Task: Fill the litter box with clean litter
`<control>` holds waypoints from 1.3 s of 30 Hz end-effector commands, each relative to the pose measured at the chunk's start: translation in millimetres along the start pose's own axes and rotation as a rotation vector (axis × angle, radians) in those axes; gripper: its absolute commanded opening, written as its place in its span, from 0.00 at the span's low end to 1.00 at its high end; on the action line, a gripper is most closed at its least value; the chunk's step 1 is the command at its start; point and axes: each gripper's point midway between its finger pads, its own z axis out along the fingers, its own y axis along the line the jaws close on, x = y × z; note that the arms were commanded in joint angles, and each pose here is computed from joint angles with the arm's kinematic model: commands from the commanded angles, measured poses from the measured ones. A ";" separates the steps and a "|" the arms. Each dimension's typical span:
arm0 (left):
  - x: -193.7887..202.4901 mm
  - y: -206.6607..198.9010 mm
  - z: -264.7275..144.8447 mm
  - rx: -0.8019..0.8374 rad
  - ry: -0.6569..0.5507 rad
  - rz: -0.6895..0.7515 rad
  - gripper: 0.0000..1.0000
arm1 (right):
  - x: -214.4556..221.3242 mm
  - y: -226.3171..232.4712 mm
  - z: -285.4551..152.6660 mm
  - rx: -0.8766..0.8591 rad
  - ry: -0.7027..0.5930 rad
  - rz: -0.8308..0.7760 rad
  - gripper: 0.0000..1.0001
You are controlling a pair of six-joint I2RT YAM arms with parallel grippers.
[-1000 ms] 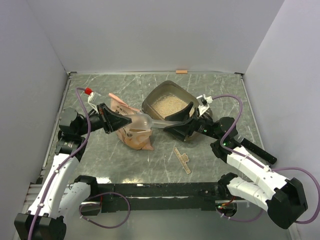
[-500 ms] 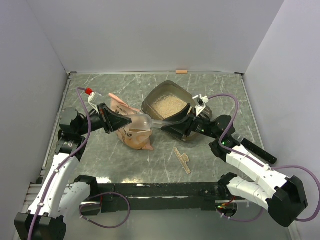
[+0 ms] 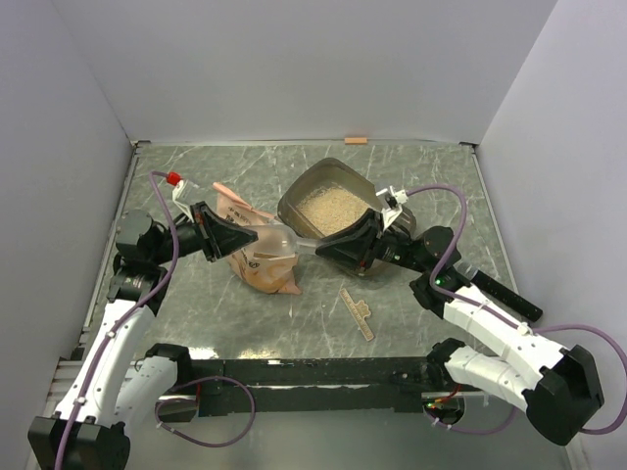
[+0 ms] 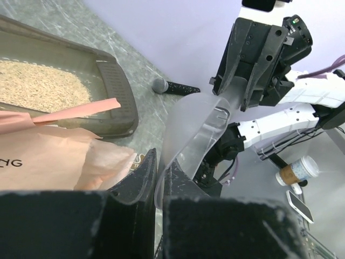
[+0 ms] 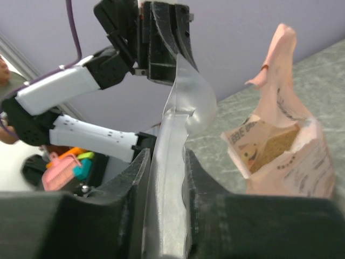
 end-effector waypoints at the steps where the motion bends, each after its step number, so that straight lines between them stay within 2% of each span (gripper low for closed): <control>1: -14.9 -10.7 -0.7 0.017 -0.028 0.065 0.01 | -14.2 6.9 0.8 -0.007 -0.048 -0.059 0.00; 4: -16.8 -10.7 -0.4 0.015 -0.030 0.070 0.02 | -12.8 5.8 -0.7 0.004 -0.047 -0.062 0.00; 5: -17.1 -10.2 -0.2 0.013 -0.030 0.071 0.07 | -14.2 6.4 -1.8 0.009 -0.051 -0.066 0.00; 6: -17.7 -9.8 0.0 0.012 -0.031 0.074 0.15 | -14.7 6.9 -2.1 0.011 -0.051 -0.071 0.00; 7: -19.4 -8.6 -0.2 0.002 -0.041 0.090 0.34 | -13.7 4.4 -2.9 0.027 -0.045 -0.063 0.00; 10: -27.6 -5.1 -2.9 -0.050 -0.076 0.158 0.58 | -19.0 6.2 -4.0 0.049 -0.039 -0.077 0.00; 12: -31.7 -6.8 -5.1 -0.067 -0.085 0.195 0.63 | -21.2 5.0 -7.5 0.090 -0.019 -0.084 0.00; 14: -40.9 -6.3 -6.4 -0.098 -0.098 0.261 0.76 | -27.0 4.7 -12.8 0.136 -0.021 -0.098 0.00; 20: -48.9 15.0 -2.5 -0.193 -0.055 0.348 0.90 | -33.5 12.3 -41.3 0.273 0.020 -0.139 0.00; 22: -44.4 31.5 0.6 -0.243 -0.002 0.352 0.99 | -33.8 18.4 -54.7 0.312 0.035 -0.148 0.00; 26: -53.5 36.5 11.6 -0.294 0.061 0.478 0.99 | -31.8 29.1 -72.8 0.351 0.057 -0.146 0.00; 27: -56.4 44.1 11.7 -0.331 0.071 0.527 0.99 | -29.0 28.2 -77.1 0.367 0.072 -0.150 0.00; 31: -60.0 43.4 14.4 -0.303 0.117 0.747 0.99 | -15.3 31.6 -91.1 0.392 0.120 -0.130 0.00; 39: -59.1 64.5 13.1 -0.316 0.255 0.984 0.99 | 3.8 36.5 -103.1 0.382 0.176 -0.114 0.00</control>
